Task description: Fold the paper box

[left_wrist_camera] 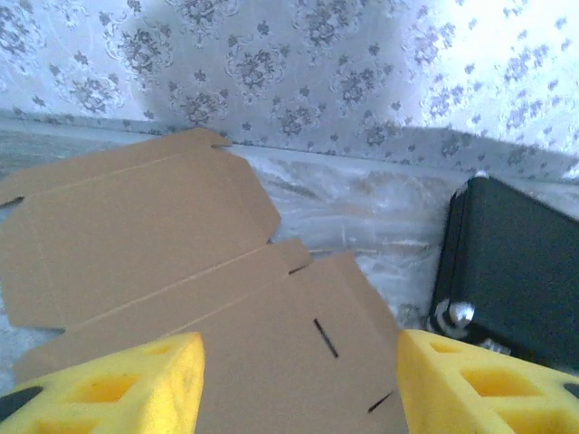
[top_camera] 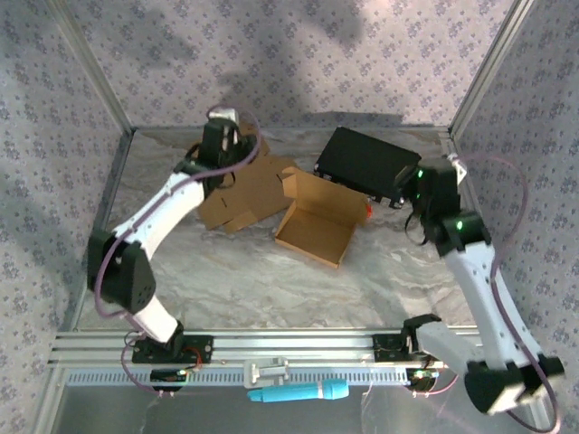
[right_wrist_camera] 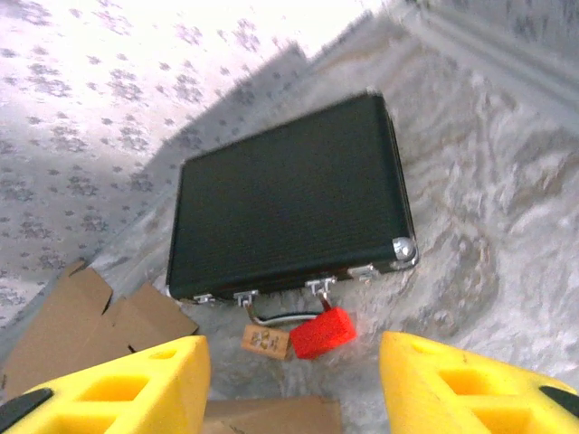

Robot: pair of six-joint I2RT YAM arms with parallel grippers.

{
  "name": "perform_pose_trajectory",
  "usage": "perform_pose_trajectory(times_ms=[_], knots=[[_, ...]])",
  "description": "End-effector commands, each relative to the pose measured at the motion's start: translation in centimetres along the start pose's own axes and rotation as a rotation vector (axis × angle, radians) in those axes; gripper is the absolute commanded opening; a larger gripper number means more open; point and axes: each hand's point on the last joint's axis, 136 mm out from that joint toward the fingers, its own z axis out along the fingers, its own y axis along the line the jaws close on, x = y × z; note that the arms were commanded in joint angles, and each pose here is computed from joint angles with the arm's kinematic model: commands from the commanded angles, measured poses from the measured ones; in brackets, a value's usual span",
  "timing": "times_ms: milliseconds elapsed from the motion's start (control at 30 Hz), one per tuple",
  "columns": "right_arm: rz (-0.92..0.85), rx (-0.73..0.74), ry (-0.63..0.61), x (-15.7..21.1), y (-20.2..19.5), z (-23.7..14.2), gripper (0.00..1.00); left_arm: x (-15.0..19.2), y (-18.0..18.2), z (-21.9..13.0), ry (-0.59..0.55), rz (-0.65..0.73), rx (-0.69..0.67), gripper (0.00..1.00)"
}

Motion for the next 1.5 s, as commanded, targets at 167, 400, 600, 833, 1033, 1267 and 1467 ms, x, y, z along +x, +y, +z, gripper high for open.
perform_pose_trajectory(times_ms=[167, 400, 600, 833, 1033, 1267, 1467], knots=[[0.274, 0.046, 0.638, 6.4, 2.0, 6.0, 0.56, 2.5, -1.5, 6.4, 0.426, -0.334, 0.1, 0.56], [0.39, 0.109, 0.763, 9.8, 2.7, 8.3, 0.59, 6.2, -5.0, 7.8, 0.714, -0.445, 0.128, 0.54], [0.473, 0.12, 0.83, 12.1, 2.3, 9.1, 0.61, 9.2, -7.3, 7.3, 0.836, -0.468, 0.177, 0.56], [0.512, 0.135, 0.858, 13.2, 1.6, 9.3, 0.62, 11.0, -9.7, 6.2, 0.894, -0.467, 0.222, 0.57], [0.549, 0.133, 0.884, 14.2, 1.5, 9.1, 0.62, 12.4, -9.9, 5.2, 0.913, -0.473, 0.204, 0.57], [0.58, 0.118, 0.899, 15.0, 1.6, 9.3, 0.62, 13.4, -10.4, 4.4, 0.917, -0.513, 0.231, 0.57], [0.537, 0.118, 0.912, 14.8, 1.3, 8.8, 0.62, 13.1, -10.0, 3.8, 0.897, -0.484, 0.213, 0.57]])
